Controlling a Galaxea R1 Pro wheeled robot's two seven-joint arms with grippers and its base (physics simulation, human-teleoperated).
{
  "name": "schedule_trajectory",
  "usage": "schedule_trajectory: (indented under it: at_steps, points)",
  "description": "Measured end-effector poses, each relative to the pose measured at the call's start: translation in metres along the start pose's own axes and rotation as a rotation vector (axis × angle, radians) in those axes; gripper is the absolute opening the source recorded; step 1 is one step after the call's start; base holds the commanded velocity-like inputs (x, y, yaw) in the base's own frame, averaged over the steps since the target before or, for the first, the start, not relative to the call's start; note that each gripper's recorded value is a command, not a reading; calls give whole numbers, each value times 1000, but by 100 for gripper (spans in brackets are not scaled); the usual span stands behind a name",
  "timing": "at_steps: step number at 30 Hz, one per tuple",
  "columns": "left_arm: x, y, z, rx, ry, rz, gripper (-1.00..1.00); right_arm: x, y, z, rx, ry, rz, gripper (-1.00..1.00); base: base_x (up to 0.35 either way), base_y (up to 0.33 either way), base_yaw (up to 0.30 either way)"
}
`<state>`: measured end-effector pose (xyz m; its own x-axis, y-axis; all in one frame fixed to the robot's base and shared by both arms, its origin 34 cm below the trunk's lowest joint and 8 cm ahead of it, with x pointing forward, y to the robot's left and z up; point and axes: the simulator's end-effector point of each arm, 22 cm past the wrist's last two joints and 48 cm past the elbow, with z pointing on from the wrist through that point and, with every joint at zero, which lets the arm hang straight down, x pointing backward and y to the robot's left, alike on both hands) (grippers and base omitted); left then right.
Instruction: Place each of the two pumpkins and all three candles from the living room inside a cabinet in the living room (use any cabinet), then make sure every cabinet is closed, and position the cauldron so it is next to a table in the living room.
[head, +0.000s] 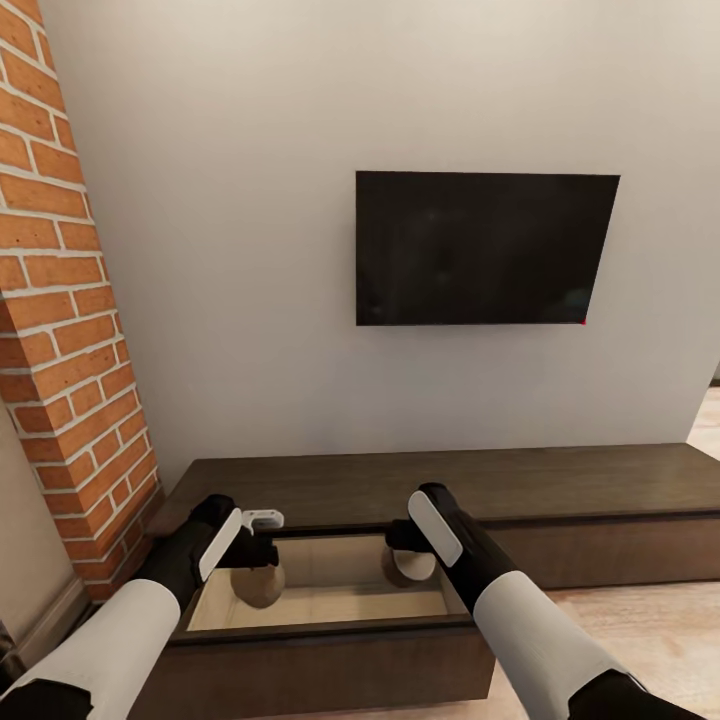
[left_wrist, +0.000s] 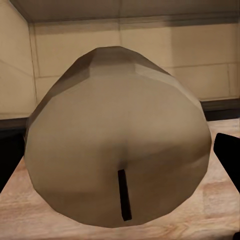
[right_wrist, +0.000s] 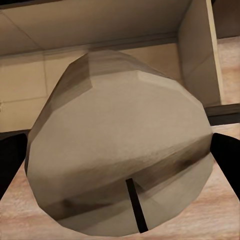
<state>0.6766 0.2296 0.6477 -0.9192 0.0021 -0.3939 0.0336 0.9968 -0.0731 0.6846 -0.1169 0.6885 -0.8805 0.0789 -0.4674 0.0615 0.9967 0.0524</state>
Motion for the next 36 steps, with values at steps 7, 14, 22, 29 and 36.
schedule_trajectory:
  at_steps: [7, 14, 22, 29, 36]
  points:
    - [-2, -2, 0, 6, -10, -2, -100, 6, 0, 3, 4, 17, -5, -100, 0, 0, 0]
    - [-3, -4, 0, 6, -12, 0, -100, 15, -6, 10, 20, 51, -8, -100, 54, 0, 0]
    - [-1, -6, 0, 6, -6, 3, -100, 15, -8, 11, 26, 62, -5, -100, 89, 0, 0]
    - [2, -8, 1, 9, 6, 6, -100, 16, -5, 11, 22, 64, -7, -100, 54, 0, 0]
    - [4, -8, 0, 8, 17, 8, -100, 16, -4, 11, 21, 65, -8, -100, 90, 0, 0]
